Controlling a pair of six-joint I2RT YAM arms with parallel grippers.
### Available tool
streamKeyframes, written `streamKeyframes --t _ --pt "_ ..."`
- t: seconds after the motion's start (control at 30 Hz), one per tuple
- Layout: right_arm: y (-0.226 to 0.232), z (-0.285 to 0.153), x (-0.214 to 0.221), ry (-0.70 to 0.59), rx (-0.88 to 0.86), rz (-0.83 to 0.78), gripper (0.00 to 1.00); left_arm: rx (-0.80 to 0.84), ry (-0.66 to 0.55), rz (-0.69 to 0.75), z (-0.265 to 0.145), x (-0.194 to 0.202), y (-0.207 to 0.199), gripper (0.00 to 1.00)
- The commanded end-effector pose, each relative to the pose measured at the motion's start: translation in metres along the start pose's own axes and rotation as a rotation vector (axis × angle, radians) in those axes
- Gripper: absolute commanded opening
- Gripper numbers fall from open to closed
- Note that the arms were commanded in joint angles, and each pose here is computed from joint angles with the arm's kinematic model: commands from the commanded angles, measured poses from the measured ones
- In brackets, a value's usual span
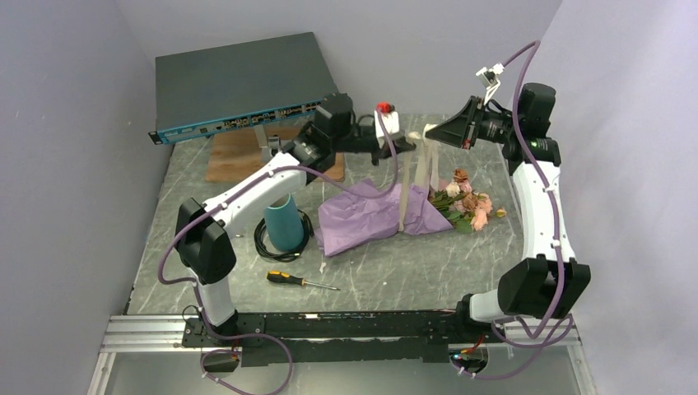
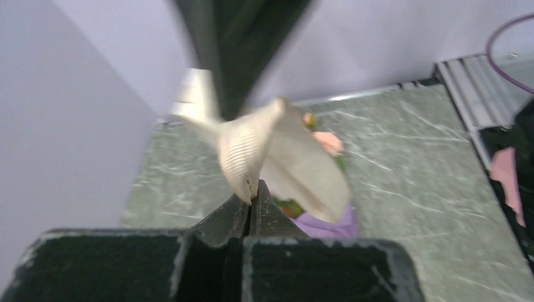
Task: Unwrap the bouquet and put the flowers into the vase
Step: Pick up the ribbon from the center of the board.
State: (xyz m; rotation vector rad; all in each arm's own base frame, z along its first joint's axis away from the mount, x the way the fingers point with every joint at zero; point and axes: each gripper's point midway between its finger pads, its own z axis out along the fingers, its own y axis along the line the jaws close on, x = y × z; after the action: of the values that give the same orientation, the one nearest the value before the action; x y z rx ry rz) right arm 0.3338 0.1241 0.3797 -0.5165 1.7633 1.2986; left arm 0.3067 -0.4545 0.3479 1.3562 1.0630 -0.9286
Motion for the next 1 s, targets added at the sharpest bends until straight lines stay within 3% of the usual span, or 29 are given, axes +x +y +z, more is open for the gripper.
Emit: streamKeyframes --t 0.0,0.57,0.8,0.97 --pt "0.029 -0.001 0.002 0.002 -0.101 -0.082 0.18 -0.037 -0.083 0.033 -0.016 -0.041 0.032 0.0" --pt "0.03 0.024 0.017 0.053 -0.149 -0.091 0.55 0.026 -0.191 -0.035 -0.012 -0.083 0.035 0.0" --pt "0.034 0.029 0.026 0.069 -0.167 -0.083 0.57 -0.006 -0.21 -0.066 -0.013 -0.086 0.045 0.0" --pt "0.033 0.033 0.035 0.072 -0.164 -0.057 0.51 -0.031 -0.241 -0.128 -0.019 -0.094 0.058 0.0"
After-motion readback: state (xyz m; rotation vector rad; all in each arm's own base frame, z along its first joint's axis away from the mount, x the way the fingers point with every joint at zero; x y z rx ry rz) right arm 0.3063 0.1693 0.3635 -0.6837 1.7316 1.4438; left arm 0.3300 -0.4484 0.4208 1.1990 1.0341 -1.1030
